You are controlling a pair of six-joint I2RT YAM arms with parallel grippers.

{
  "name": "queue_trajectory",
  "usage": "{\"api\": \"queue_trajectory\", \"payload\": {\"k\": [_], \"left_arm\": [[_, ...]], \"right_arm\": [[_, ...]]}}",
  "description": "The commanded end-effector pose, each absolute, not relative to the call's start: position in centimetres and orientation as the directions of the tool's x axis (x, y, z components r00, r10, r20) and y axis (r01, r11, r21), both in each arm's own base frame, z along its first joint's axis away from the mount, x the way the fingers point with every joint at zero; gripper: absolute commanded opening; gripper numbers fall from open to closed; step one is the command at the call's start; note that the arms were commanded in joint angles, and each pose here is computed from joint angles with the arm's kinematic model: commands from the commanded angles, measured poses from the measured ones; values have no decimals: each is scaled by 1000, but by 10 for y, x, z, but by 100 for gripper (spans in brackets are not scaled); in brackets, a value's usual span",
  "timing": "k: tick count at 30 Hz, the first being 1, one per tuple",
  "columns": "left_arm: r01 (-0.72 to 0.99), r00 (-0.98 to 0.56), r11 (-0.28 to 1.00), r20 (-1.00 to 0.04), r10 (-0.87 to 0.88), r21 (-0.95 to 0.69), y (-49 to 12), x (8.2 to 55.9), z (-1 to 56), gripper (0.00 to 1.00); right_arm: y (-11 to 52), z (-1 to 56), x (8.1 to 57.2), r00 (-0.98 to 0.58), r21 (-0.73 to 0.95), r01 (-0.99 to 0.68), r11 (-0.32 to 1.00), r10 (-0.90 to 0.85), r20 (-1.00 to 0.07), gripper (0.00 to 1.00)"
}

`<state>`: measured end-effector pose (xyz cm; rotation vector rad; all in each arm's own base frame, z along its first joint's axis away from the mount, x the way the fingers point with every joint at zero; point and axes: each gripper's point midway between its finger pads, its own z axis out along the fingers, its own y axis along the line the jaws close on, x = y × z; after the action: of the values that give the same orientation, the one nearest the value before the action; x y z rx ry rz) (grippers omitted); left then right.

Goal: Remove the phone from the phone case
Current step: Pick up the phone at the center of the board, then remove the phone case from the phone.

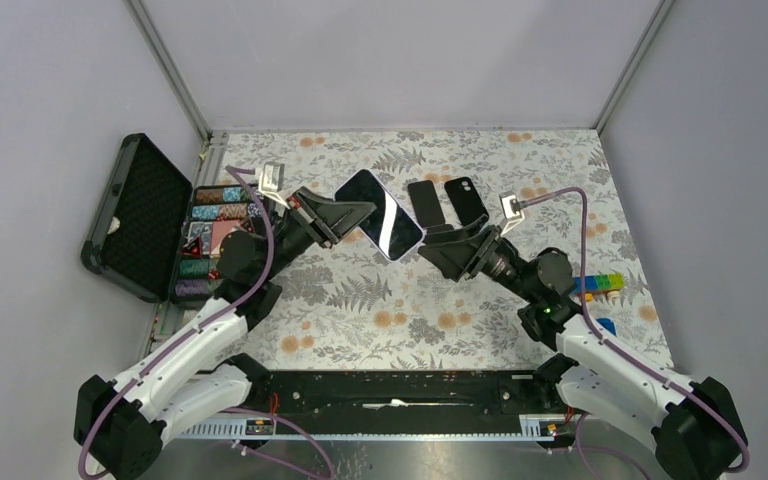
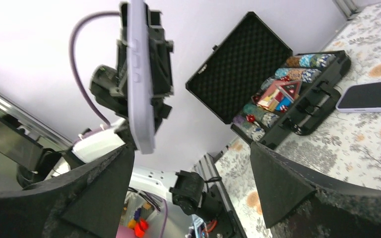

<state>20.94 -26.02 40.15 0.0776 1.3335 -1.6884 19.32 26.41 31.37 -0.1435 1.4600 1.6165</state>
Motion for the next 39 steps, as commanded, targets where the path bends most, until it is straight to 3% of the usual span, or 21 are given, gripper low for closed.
{"api": "queue_trajectory", "payload": {"k": [1,7,11,17,30,33,37,39], "left_arm": [[742,-429,-18,-455,-780,-670,-226,202,441,0],[725,-437,-37,-418,-797,-688,-219,200,435,0],[739,-428,-39,-424,-799,-673,-218,197,443,0],[732,-434,-53,-405,-804,-679,-216,197,441,0],[736,-463,-100,-389,-797,-670,-218,191,445,0],[729,-469,-100,-388,-793,-677,-220,194,442,0],[719,-471,-93,-385,-794,-688,-221,197,439,0],[719,-470,-92,-384,-795,-689,-221,198,439,0]], "right_arm": [[256,367,187,-520,672,-741,0,634,-573,92],[266,372,191,-562,684,-727,-57,622,-545,98],[270,376,199,-597,709,-697,-108,636,-490,95],[269,388,205,-624,717,-671,-187,666,-410,63],[276,383,202,-646,728,-663,-176,626,-437,51],[276,380,203,-641,729,-664,-168,629,-440,51],[272,392,194,-629,685,-698,-208,636,-447,73],[271,396,191,-622,668,-712,-215,636,-457,75]]}}
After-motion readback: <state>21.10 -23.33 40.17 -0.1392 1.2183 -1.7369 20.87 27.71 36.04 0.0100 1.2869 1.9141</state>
